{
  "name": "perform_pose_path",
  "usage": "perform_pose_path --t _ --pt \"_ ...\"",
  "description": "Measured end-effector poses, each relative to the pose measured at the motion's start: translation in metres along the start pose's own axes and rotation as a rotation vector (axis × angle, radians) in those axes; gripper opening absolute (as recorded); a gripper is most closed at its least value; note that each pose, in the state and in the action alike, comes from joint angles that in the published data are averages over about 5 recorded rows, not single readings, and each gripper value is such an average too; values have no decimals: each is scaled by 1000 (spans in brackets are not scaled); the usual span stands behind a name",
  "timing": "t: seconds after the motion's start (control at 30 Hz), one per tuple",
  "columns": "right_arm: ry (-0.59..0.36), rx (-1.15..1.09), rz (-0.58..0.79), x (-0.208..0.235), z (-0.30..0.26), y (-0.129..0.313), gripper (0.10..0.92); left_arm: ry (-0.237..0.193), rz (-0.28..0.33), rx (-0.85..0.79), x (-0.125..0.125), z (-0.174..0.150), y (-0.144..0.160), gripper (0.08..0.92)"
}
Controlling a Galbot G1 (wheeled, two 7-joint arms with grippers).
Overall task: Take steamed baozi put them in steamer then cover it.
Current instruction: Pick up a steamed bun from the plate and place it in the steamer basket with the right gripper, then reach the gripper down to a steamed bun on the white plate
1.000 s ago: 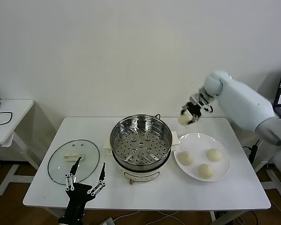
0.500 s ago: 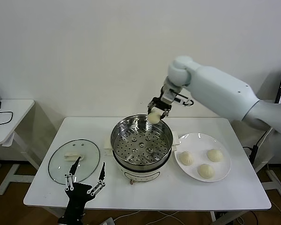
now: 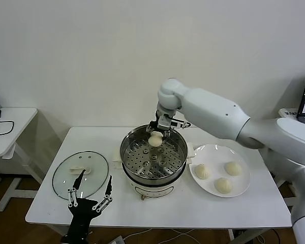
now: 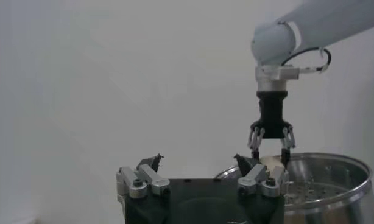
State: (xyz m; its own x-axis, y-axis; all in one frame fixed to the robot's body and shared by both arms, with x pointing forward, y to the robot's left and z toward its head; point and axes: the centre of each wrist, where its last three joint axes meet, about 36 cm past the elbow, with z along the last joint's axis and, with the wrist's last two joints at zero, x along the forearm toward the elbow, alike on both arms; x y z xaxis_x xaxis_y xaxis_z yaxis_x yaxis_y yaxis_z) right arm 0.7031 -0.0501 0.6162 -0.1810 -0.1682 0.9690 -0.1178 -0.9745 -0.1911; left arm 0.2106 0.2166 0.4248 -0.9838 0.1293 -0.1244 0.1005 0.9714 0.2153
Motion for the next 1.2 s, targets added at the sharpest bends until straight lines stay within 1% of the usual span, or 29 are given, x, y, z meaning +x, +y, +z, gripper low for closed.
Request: perform_pose_path --t 0.23,0.43,0.57,0.7,0.83,1.03,1.2 --pt "-5 4 -23 -19 0 -6 695 -1 -3 -1 0 0 1 823" --pt "-5 1 -25 -23 2 -6 808 -4 -5 -2 -1 0 1 823" --pt "-4 -10 -21 -17 3 -3 821 -5 -8 -3 -1 0 2 823" --pt "-10 -52 -2 1 6 6 822 -5 -7 -3 -2 0 2 823" --pt "-21 -160 24 27 14 28 823 -6 -4 0 -2 -1 1 823" --pt "-39 -438 54 70 37 85 823 -10 4 2 -3 -3 -1 823" --pt "-65 -690 44 78 48 146 823 -12 10 4 -3 -3 -2 823"
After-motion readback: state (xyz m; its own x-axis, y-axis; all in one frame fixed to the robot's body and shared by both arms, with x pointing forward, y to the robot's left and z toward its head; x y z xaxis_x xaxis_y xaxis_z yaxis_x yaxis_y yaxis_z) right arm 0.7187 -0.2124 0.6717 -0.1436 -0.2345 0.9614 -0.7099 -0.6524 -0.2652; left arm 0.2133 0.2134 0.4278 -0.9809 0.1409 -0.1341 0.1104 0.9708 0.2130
